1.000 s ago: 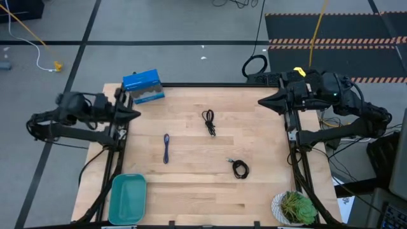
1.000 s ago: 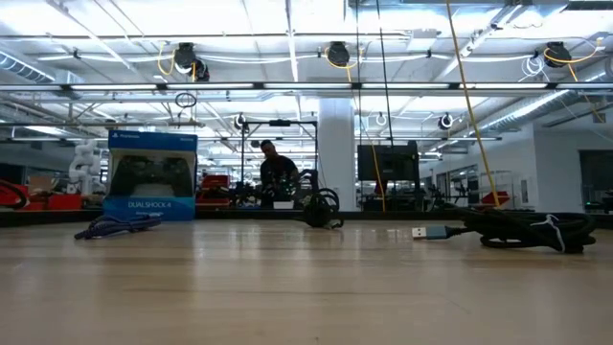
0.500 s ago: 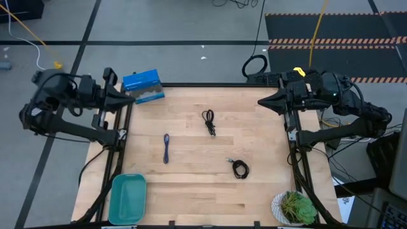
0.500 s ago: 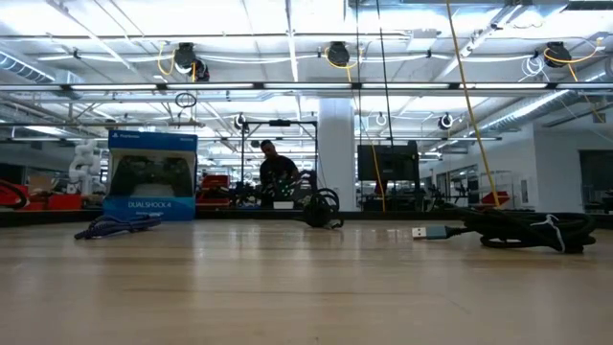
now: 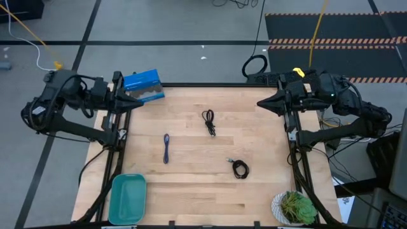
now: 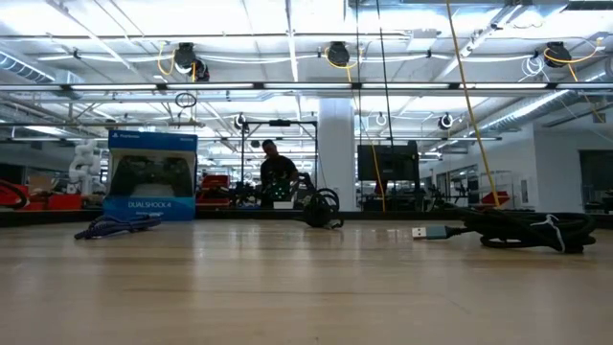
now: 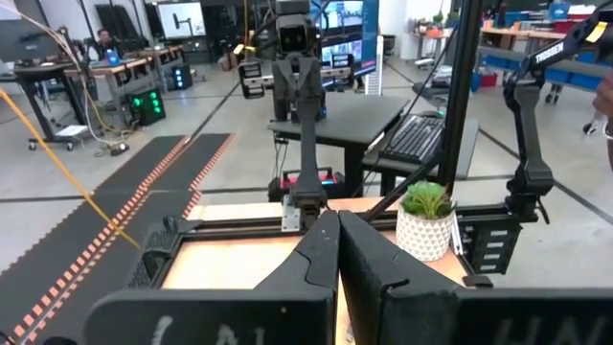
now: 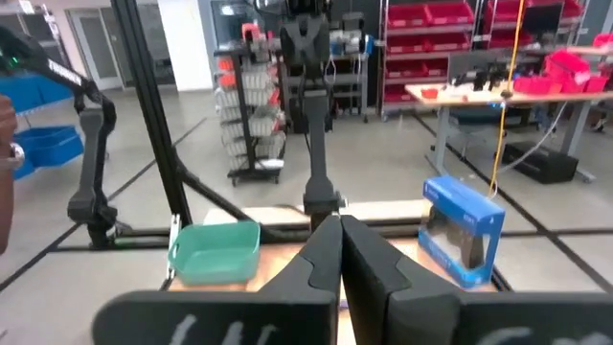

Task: Pick and place USB-C Cables
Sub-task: Put the upper black cable into the blue basket

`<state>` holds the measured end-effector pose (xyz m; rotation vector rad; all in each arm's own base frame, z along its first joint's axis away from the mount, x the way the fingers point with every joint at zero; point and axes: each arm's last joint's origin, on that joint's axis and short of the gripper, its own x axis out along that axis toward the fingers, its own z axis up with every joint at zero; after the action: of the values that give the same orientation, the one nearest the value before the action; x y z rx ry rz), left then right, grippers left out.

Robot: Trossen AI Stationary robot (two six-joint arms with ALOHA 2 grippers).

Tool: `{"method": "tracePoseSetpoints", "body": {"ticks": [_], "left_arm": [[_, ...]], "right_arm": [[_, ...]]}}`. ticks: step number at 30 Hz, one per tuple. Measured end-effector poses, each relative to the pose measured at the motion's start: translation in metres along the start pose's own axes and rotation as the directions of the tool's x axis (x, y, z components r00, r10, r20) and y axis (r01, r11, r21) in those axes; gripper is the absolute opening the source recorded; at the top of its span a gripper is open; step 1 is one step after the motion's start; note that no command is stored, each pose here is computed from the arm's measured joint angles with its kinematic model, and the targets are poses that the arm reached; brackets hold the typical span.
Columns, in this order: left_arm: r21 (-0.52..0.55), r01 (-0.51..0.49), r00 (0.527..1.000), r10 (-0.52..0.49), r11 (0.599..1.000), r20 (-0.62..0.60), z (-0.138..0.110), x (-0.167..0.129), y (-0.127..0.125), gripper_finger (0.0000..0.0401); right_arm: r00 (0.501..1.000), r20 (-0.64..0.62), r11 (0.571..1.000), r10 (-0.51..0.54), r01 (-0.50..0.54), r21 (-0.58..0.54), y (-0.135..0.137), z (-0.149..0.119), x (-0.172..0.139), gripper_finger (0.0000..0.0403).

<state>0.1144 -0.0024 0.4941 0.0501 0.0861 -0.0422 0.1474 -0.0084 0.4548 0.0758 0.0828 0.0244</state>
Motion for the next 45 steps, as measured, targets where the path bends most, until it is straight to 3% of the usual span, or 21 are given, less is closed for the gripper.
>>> {"method": "tracePoseSetpoints", "body": {"ticks": [6, 13, 18, 23, 26, 30, 36, 45], "left_arm": [[0.003, 0.001, 1.0, -0.001, 1.0, -0.025, -0.002, 0.011, 0.0, 0.0008], [0.002, 0.003, 0.998, -0.003, 1.0, -0.061, -0.004, 0.024, 0.0, 0.0008], [-0.003, 0.005, 0.995, -0.005, 1.0, -0.101, -0.008, 0.035, 0.001, 0.0008], [-0.006, 0.008, 0.987, -0.008, 1.0, -0.16, -0.014, 0.046, 0.0, 0.0008], [-0.013, 0.008, 0.981, -0.011, 1.0, -0.196, -0.018, 0.053, 0.0, 0.0008], [-0.019, 0.009, 0.968, -0.014, 1.0, -0.249, -0.024, 0.064, 0.0, 0.0008], [-0.023, 0.032, 0.942, -0.038, 0.999, -0.334, -0.033, 0.078, -0.004, 0.0008], [-0.02, 0.088, 0.918, -0.089, 0.996, -0.386, -0.04, 0.09, -0.015, 0.0008]], "right_arm": [[0.977, -0.214, 0.999, -0.012, 0.022, 0.046, -0.002, -0.003, 0.014, 0.0], [0.892, -0.452, 0.995, -0.009, 0.054, 0.087, -0.002, -0.005, 0.042, 0.0], [0.799, -0.599, 0.994, 0.045, 0.024, 0.106, 0.01, -0.022, 0.063, 0.0], [0.662, -0.743, 0.992, 0.099, -0.008, 0.125, 0.032, -0.043, 0.076, 0.0], [0.597, -0.796, 0.994, 0.103, -0.028, 0.108, 0.047, -0.054, 0.084, 0.0], [0.553, -0.832, 0.999, 0.037, -0.021, 0.031, 0.07, -0.067, 0.094, 0.0], [0.452, -0.891, 0.998, 0.025, -0.059, -0.002, 0.101, -0.092, 0.109, 0.0], [0.284, -0.958, 0.993, -0.031, -0.101, -0.062, 0.123, -0.138, 0.128, 0.0031]]}}
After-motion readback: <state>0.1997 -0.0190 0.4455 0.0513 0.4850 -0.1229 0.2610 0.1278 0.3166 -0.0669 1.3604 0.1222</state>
